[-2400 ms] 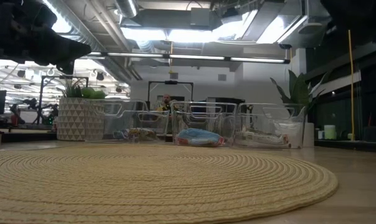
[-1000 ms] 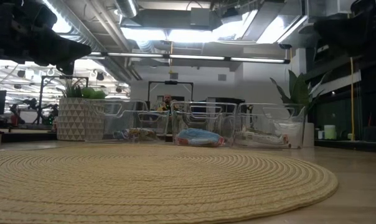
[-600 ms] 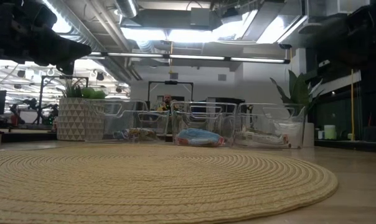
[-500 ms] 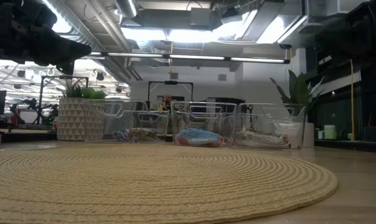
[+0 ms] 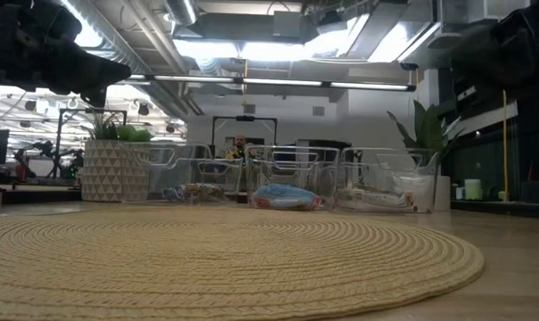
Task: Pick and place Granola Bars by type
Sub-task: Return to Home Position
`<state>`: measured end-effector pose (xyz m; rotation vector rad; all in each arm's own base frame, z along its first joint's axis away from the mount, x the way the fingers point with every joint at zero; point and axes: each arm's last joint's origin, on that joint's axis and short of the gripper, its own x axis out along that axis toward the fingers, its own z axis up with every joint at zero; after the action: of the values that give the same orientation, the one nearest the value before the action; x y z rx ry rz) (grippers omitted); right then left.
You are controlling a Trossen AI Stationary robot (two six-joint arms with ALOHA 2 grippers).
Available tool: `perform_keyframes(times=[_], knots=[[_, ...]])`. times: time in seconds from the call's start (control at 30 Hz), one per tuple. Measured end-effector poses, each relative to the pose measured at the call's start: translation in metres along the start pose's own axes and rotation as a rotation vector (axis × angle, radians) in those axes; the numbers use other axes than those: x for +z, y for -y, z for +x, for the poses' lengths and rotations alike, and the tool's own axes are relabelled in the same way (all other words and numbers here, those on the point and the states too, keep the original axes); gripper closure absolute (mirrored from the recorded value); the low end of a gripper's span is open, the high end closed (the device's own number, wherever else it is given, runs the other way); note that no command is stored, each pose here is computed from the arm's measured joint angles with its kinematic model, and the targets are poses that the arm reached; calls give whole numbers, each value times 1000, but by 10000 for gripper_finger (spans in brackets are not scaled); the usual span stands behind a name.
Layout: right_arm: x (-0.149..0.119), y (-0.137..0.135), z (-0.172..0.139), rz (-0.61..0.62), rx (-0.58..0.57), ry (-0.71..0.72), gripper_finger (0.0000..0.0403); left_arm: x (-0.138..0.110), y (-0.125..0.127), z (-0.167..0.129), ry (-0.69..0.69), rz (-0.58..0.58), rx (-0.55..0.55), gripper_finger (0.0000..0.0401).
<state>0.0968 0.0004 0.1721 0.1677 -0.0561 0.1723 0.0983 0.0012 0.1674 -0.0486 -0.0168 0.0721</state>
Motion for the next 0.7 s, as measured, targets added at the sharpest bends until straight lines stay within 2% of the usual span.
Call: perform_keyframes(times=[0.7], knots=[[0,0,0,-1,-2,-4,375,0,0,0,0,1,0,394]])
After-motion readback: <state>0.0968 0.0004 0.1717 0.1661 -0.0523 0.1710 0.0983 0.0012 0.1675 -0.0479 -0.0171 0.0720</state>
